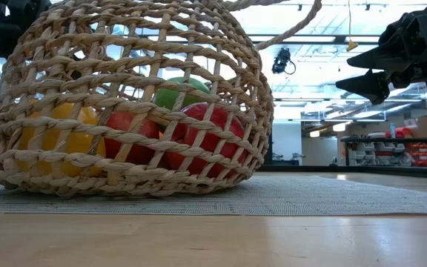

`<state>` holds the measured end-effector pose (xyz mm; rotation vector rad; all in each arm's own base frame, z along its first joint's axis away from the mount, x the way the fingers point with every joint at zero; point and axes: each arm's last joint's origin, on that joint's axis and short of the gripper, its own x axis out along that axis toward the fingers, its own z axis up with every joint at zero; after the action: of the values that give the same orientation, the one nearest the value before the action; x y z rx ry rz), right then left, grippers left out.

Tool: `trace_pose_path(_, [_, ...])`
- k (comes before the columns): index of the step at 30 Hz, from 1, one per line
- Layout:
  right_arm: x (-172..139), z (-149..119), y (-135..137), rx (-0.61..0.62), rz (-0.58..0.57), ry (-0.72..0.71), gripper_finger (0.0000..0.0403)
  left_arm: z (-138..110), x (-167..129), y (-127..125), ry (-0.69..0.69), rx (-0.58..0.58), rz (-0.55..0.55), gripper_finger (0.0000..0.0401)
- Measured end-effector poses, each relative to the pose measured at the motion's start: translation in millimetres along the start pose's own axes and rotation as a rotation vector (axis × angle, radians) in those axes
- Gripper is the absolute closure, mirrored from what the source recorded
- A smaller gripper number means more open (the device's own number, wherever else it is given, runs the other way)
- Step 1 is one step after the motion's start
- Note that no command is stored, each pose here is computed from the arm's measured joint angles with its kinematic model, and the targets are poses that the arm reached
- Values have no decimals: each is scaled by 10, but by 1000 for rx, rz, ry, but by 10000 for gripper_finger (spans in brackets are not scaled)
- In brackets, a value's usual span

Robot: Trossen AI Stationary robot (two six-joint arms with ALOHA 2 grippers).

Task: Build produce basket
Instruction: Put the red apple into the brown woven basket

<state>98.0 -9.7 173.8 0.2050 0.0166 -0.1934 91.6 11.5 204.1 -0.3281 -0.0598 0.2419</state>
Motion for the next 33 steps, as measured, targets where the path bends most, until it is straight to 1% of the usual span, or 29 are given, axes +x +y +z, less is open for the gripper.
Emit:
trace_pose_path(2, [0, 0, 0, 0, 0, 0, 55, 0, 0, 0, 0, -9, 0, 12])
trace_pose_path(4, [0, 0, 0, 0, 0, 0, 55, -1, 0, -3, 3, -101, -8, 12])
trace_pose_path(5, [0, 0, 0, 0, 0, 0, 55, -2, 0, -4, 5, -126, -10, 12])
trace_pose_path(6, [0, 0, 0, 0, 0, 0, 55, -5, 0, -5, 11, -126, -17, 12])
trace_pose_path(7, [0, 0, 0, 0, 0, 0, 55, -19, -1, -9, 33, -109, -40, 12])
trace_pose_path(9, [0, 0, 0, 0, 0, 0, 55, -67, -6, -27, 112, -77, -133, 12])
trace_pose_path(11, [0, 0, 0, 0, 0, 0, 55, -91, -12, -45, 159, -70, -209, 12])
trace_pose_path(13, [0, 1, 0, 0, 1, -1, 55, -90, -14, -55, 168, -80, -240, 12])
trace_pose_path(16, [0, 3, 1, 0, 1, -2, 55, -62, -13, -66, 147, -136, -250, 12])
trace_pose_path(21, [0, 5, 1, 1, 2, -5, 55, -63, -12, -63, 154, -201, -238, 12])
trace_pose_path(29, [0, 5, 1, 1, 2, -4, 55, -68, -11, -57, 154, -201, -220, 12])
trace_pose_path(33, [0, 5, 1, 1, 2, -4, 55, -114, -14, -36, 197, -204, -185, 12])
